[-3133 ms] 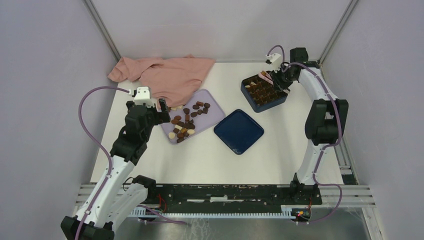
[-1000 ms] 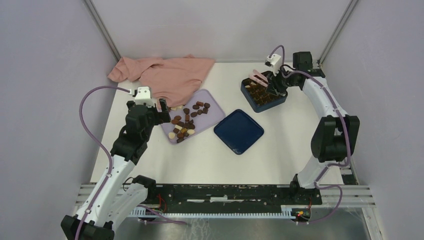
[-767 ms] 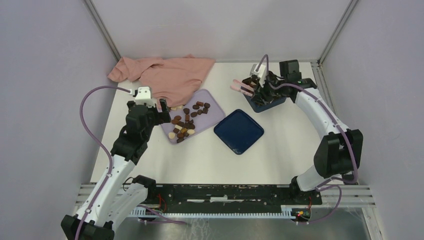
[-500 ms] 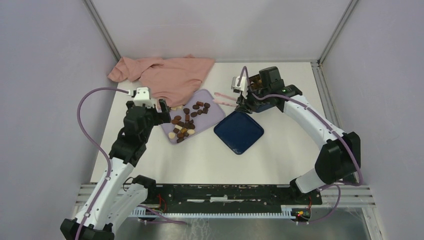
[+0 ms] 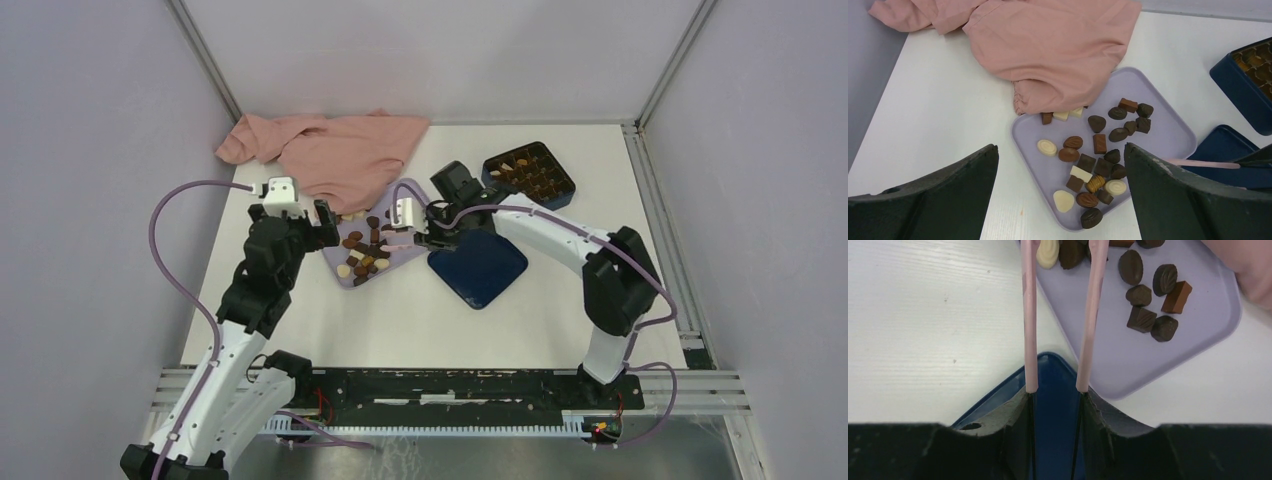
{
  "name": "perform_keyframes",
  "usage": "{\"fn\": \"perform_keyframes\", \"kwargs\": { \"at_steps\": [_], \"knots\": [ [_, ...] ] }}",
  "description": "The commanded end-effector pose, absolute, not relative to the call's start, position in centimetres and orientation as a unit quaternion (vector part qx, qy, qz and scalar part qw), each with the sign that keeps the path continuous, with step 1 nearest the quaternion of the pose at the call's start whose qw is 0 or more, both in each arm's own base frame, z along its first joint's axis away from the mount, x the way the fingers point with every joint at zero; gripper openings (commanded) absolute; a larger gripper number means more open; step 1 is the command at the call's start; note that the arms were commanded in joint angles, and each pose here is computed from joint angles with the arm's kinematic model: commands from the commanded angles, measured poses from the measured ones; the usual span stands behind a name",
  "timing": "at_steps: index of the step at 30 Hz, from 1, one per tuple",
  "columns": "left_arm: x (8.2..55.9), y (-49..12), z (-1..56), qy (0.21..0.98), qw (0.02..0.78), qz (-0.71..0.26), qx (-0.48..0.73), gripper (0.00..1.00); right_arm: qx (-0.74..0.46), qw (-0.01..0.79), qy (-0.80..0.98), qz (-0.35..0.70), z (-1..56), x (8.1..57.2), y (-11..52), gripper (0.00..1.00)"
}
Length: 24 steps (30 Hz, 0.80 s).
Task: Pack the chocolate
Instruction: Pick up the fake chocolate from the plate.
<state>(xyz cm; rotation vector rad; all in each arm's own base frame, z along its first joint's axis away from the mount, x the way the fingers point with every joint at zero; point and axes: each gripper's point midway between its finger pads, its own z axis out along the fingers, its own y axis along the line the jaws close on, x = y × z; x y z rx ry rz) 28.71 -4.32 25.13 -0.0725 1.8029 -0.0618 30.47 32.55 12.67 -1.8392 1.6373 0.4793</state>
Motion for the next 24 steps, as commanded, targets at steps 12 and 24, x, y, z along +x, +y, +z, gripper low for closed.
{"fn": "perform_keyframes", "kwargs": {
  "at_steps": [12,24],
  "knots": [
    [29.3,-4.1,25.9,0.783,0.622,-0.013,-0.023,1.00,-0.698,0.273,0.657,0.077,8.1,34.8,32.3,0.40],
    [29.2,-4.9,26.0,0.785,0.619,-0.031,-0.008,1.00,-0.707,0.247,0.656,0.097,6.2,33.5,33.5,0.40]
  ]
}}
